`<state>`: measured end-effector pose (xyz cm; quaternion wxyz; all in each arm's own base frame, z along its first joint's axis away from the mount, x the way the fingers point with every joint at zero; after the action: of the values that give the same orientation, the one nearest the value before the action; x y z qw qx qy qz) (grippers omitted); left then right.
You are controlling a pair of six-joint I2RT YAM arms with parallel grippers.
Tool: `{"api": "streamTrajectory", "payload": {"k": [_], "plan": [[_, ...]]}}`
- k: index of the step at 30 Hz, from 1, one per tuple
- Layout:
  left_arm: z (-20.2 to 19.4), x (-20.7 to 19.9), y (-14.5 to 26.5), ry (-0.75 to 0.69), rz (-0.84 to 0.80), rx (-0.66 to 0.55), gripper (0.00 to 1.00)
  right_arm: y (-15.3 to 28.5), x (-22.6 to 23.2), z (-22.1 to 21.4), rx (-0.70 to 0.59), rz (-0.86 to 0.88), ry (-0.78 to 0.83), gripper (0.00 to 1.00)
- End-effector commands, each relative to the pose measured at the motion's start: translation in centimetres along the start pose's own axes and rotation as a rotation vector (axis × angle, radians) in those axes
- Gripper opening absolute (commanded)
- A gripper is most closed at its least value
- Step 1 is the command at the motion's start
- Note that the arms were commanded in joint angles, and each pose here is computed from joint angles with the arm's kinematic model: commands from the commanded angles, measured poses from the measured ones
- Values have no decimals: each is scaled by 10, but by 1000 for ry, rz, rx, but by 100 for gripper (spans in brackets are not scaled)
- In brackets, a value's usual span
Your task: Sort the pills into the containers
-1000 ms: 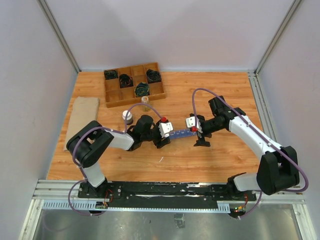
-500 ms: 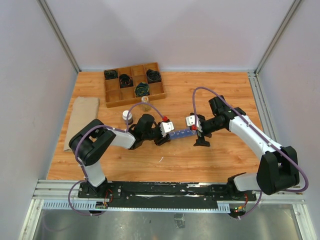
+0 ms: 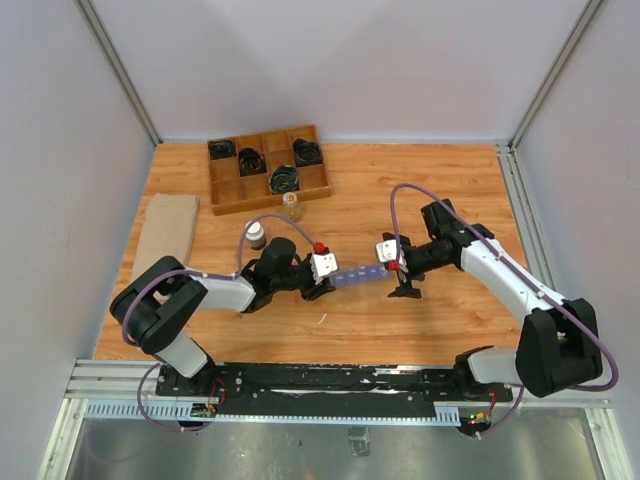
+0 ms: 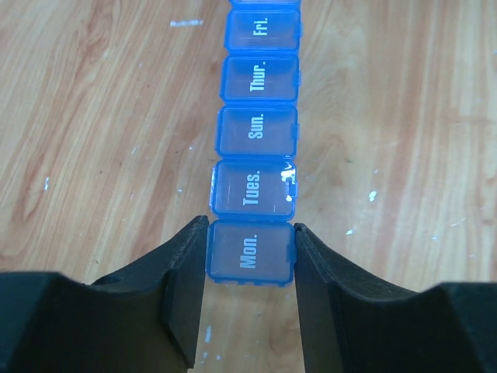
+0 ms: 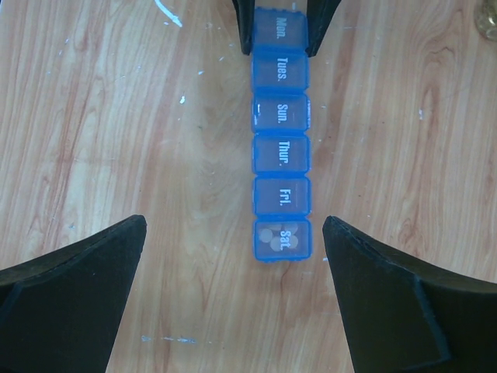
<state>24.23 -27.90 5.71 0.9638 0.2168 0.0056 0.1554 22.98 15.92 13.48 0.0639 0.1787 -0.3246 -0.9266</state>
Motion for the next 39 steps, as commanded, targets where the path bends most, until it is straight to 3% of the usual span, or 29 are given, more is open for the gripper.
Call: {"api": "streamTrajectory", "payload": {"k": [1, 11, 26, 39], "plan": [[23, -17, 10, -43, -3, -107, 16, -16, 12, 9, -67, 38, 106, 99], [20, -30, 16, -29, 10, -113, 12, -44, 13, -2, 20, 57, 115, 96], [19, -34, 17, -24, 0, -114, 9, -53, 5, -12, 95, 46, 65, 76], [19, -34, 17, -26, -4, -114, 9, -54, 6, -11, 99, 66, 44, 51]]}}
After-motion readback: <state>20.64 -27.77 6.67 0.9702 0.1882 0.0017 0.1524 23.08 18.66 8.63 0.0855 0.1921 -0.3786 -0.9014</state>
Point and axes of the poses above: each gripper's point midway between its finger pads, its own y axis back along the fingers, its own x axis along the line the jaws close on, z = x × y, the point moved 3 cm from there along y, back along the fingers, and after that the axes turned 5 degrees about y, right-handed, at the moved point
